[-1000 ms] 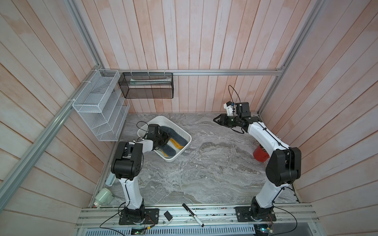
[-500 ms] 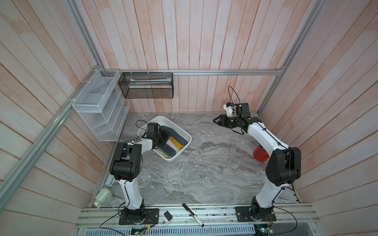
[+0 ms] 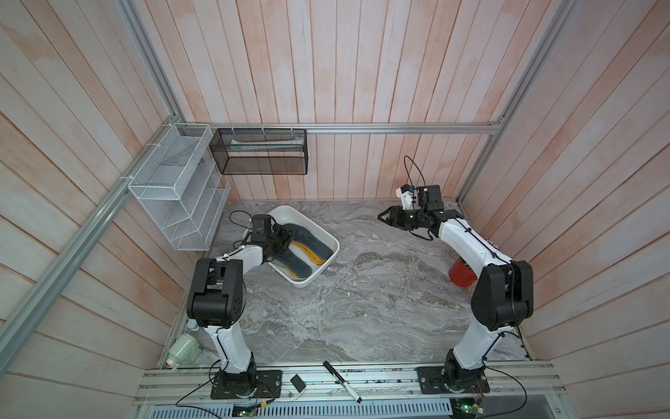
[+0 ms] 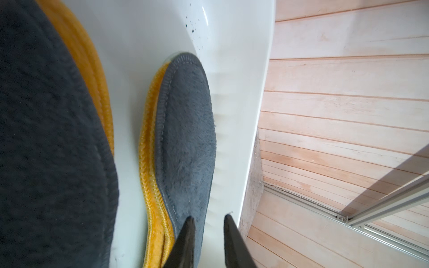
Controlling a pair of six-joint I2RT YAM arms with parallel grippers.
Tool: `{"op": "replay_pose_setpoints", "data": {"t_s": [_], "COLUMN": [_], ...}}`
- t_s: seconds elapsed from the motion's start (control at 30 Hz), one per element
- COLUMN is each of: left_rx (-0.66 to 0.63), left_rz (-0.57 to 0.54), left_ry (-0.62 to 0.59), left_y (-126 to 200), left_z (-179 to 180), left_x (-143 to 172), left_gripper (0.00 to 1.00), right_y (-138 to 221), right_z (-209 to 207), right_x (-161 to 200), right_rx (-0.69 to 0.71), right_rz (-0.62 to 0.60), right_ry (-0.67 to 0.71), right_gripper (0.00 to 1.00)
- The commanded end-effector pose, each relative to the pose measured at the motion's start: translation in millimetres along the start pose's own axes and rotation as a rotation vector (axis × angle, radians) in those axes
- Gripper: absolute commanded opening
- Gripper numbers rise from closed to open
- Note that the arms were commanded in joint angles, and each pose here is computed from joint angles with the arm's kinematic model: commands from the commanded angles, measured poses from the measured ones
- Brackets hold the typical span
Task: Put the insoles into the storage box
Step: Place the insole in the storage box.
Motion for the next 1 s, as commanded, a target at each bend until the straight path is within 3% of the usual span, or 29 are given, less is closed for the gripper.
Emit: {"op": "replay_pose_setpoints", "data": {"t_s": [0.0, 0.3, 0.33, 0.37, 0.67, 0.97], "left_rx": [0.024, 0.075, 0.065, 0.060, 0.005, -0.285], "left_rz": [-0.036, -0.038, -0.041, -0.046, -0.251, -0.477], "left_ry": [-0.056, -0.293, -0.311, -0.334, -0.595, -0.678], "left_y": [13.7, 51.4, 57.0, 64.5, 135.5, 184.4], "left_z": [-10.6, -44.5, -45.0, -46.5, -48.6, -18.1], "left_x": [-4.4, 2.8, 4.7, 6.8, 21.5, 20.1], "left_gripper": [0.24, 0.38, 0.94, 1.00, 1.00, 1.00], "right_y": [5.8, 13.5, 15.5, 18.6, 35.9, 52.5], "right_z": [0.4, -20.9, -24.3, -28.9, -63.0, -94.7], "right_x": [1.2, -5.3, -7.0, -9.2, -6.3, 8.0], "right_rx": [-0.003, 0.076, 0.084, 0.090, 0.133, 0.267], "right_rz": [-0.005, -0.034, -0.041, -0.052, -0.114, -0.217], "right_ry": [0.007, 0.039, 0.042, 0.042, 0.166, 0.316], "right_gripper": [0.51, 0.57, 0.58, 0.58, 0.62, 0.69]}}
Point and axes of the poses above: each gripper's point midway between its finger pads, its own y axis back along the fingers, its own z axis along the line the jaws close on, x = y × z, the point moved 8 cm from there along y, back along the fingers, and after that the axes turned 12 degrees about -y, right-handed, at the moved point
